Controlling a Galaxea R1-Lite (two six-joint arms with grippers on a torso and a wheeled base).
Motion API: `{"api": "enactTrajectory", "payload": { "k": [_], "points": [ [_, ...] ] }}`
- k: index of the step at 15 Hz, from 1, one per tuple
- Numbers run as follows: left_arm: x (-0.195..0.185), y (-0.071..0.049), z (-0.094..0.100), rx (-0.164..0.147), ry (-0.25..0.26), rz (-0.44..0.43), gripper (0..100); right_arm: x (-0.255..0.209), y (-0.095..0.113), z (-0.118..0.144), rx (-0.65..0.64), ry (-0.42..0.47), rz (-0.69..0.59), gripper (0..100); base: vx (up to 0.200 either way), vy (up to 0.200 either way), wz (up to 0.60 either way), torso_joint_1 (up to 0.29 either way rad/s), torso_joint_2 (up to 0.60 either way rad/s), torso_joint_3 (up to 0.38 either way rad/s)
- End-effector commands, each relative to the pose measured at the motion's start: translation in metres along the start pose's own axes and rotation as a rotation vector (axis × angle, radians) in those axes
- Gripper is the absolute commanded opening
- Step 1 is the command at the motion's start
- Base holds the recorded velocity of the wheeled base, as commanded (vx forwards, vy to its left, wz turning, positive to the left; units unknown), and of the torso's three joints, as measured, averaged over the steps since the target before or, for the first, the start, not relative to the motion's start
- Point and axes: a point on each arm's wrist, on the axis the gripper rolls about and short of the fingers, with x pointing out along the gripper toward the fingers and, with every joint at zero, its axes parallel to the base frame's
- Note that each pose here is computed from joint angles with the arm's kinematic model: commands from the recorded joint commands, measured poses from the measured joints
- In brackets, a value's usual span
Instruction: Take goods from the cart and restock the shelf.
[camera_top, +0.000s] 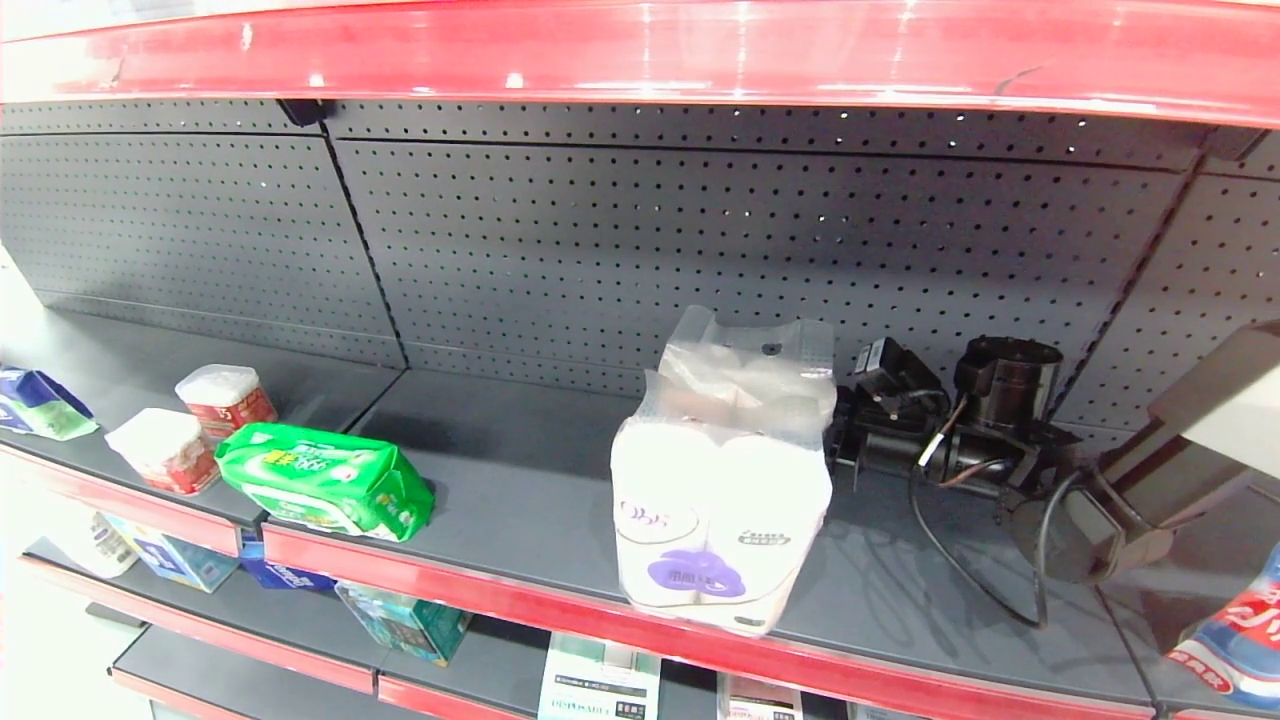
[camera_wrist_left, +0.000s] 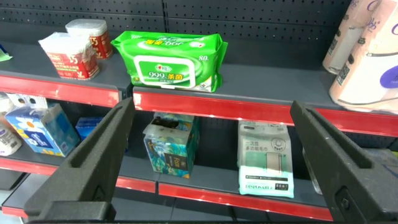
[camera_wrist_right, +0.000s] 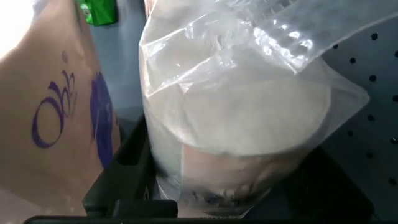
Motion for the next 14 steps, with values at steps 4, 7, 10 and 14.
{"api": "enactTrajectory", "payload": {
  "k": [4,7,10,14],
  "points": [
    [0.000,0.000,0.000,0.000,0.001,0.000,100,0.000,-0.001,-0.002,0.005,0.003,-0.003,0,0.000,0.000,0.00,0.000,0.00,0.000],
    [0.000,0.000,0.000,0.000,0.001,0.000,100,-0.002,-0.003,-0.001,0.002,0.000,-0.009,0,0.000,0.000,0.00,0.000,0.00,0.000],
    [0.000,0.000,0.000,0.000,-0.001,0.000,100,-0.009,-0.008,-0.003,0.002,-0.010,0.007,0,0.000,0.000,0.00,0.000,0.00,0.000],
    [0.000,0.000,0.000,0.000,0.001,0.000,100,-0.010,-0.009,-0.002,-0.005,-0.012,0.000,0,0.000,0.000,0.00,0.000,0.00,0.000]
  ]
}}
